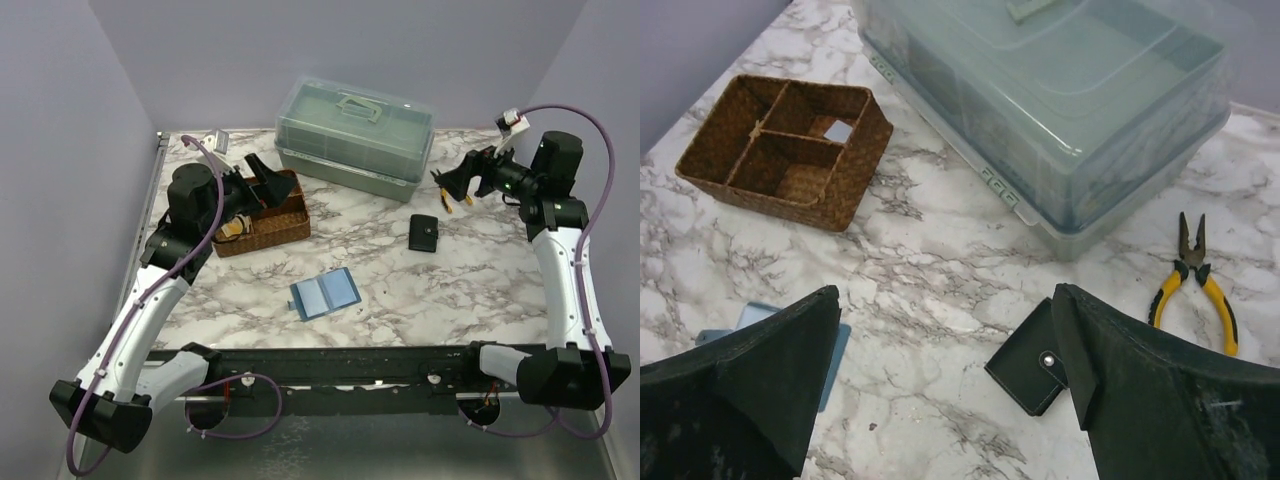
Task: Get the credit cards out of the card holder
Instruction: Reset both arms
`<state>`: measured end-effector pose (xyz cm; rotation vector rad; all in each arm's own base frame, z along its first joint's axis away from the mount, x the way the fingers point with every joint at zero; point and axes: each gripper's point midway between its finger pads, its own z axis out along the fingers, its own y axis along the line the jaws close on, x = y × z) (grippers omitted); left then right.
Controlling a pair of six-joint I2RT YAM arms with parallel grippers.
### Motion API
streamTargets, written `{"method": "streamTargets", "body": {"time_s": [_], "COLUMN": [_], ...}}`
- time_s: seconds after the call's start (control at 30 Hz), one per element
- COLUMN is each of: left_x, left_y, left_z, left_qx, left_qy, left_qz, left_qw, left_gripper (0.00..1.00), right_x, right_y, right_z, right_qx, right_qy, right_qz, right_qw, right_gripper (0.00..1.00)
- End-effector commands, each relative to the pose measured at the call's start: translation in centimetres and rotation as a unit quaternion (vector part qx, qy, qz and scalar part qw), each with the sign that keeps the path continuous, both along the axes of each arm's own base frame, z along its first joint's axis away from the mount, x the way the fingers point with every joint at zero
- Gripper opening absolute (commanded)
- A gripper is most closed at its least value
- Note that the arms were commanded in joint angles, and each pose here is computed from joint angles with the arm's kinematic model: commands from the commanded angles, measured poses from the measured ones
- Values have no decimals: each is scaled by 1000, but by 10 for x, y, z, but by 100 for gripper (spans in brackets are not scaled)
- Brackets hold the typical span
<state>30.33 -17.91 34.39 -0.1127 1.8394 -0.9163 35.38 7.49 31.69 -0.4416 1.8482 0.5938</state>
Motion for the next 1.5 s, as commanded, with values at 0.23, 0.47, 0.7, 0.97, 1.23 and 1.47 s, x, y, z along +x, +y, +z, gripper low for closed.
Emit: {"method": "streamTargets", "body": {"time_s": [0.23, 0.47, 0.7, 0.97, 1.23, 1.47], "left_x": [-23, -26, -27, -32, -35, -36], "left_y": [11, 13, 12, 13, 13, 13], "left_z": [21, 25, 20, 19, 18, 14], "left_qx": [17, 22, 13, 7, 7, 5], "left_qy": [-31, -33, -22, -21, -25, -23], "left_qz": [-8, -6, -5, -6, -8, -10], "left_qw": [999, 999, 1000, 1000, 1000, 1000], "left_gripper": [99, 99, 99, 99, 99, 99], "right_x": [-8, -17, -21, -25, -27, -29], "right_y": [-14, -13, -12, -6, -1, 0], "right_z": [48, 64, 66, 68, 66, 66], "right_qx": [53, 68, 65, 74, 80, 79], "right_qy": [-16, -29, -38, -37, -31, -30], "right_qz": [-102, -110, -108, -91, -78, -74], "right_qw": [993, 991, 991, 992, 993, 994], "right_gripper": [99, 99, 99, 99, 99, 99]}}
